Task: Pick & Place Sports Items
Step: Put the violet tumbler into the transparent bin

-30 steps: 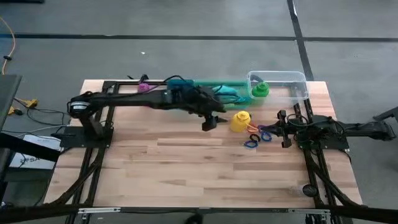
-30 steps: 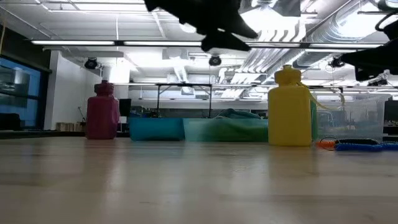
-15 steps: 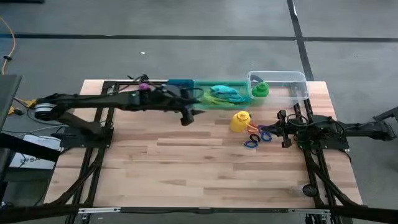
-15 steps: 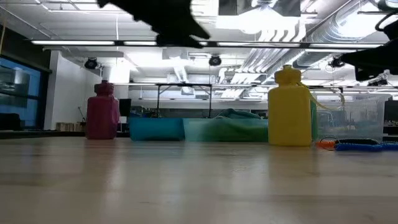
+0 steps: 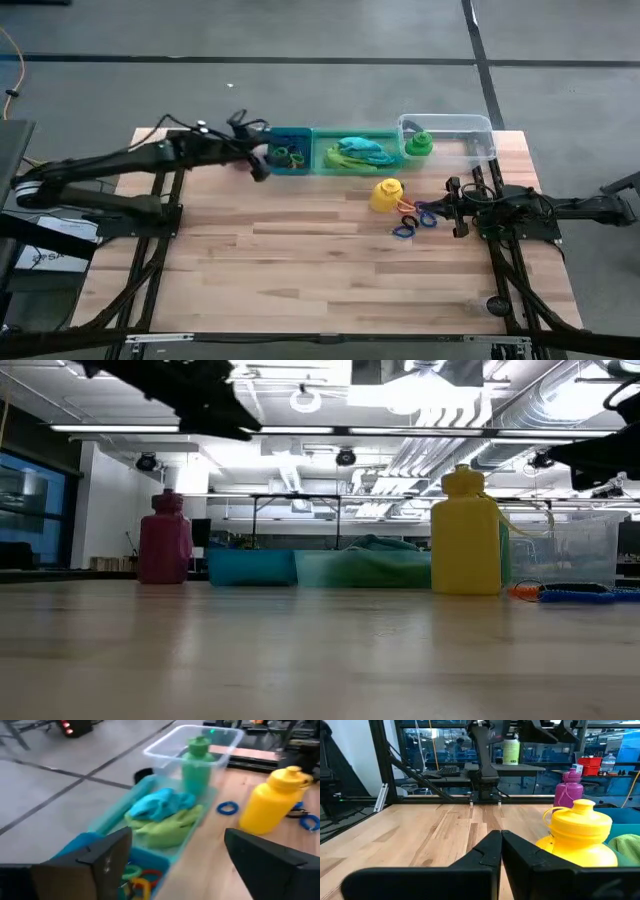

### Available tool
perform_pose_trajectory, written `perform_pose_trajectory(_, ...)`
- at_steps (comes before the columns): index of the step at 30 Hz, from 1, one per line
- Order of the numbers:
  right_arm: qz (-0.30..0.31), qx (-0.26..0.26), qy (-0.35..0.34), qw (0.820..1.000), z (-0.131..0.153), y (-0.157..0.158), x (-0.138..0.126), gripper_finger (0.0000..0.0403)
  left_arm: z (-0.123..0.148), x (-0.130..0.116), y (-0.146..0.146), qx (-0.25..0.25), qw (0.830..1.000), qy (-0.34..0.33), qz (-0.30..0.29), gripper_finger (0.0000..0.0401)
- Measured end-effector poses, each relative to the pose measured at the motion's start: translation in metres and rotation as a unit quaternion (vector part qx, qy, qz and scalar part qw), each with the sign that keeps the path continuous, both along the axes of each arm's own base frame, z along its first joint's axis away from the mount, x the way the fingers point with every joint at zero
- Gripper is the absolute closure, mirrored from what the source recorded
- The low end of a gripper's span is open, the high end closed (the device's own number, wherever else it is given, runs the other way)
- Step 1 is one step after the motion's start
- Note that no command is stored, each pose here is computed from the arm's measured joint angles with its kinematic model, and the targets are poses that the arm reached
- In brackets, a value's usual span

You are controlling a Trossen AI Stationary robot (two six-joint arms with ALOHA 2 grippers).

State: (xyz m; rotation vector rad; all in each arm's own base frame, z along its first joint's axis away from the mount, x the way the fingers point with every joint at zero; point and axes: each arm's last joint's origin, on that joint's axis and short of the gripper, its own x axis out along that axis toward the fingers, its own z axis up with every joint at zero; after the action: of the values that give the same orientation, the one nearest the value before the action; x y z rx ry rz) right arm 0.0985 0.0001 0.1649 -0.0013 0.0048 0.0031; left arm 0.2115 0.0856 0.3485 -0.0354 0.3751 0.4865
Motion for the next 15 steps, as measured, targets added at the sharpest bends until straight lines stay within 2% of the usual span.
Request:
perform_pose_trajectory(8, 0.000, 0.000, 0.000, 1.000, 0.000, 0.000, 0.000, 0.0402, 0.004, -0.035, 0.016, -0.009, 0.997, 0.026, 0.070, 0.0038)
perform_pose_trajectory(11, 0.000, 0.000, 0.000, 1.000, 0.000, 0.000, 0.000, 0.0403, 0.005, -0.048, 0.022, -0.010, 0.994, 0.032, 0.099, 0.0021)
perform_pose_trajectory(15, 0.000, 0.000, 0.000, 1.000, 0.000, 0.000, 0.000, 0.0403, 0.003, -0.062, 0.029, -0.002, 0.991, 0.038, 0.130, 0.0019)
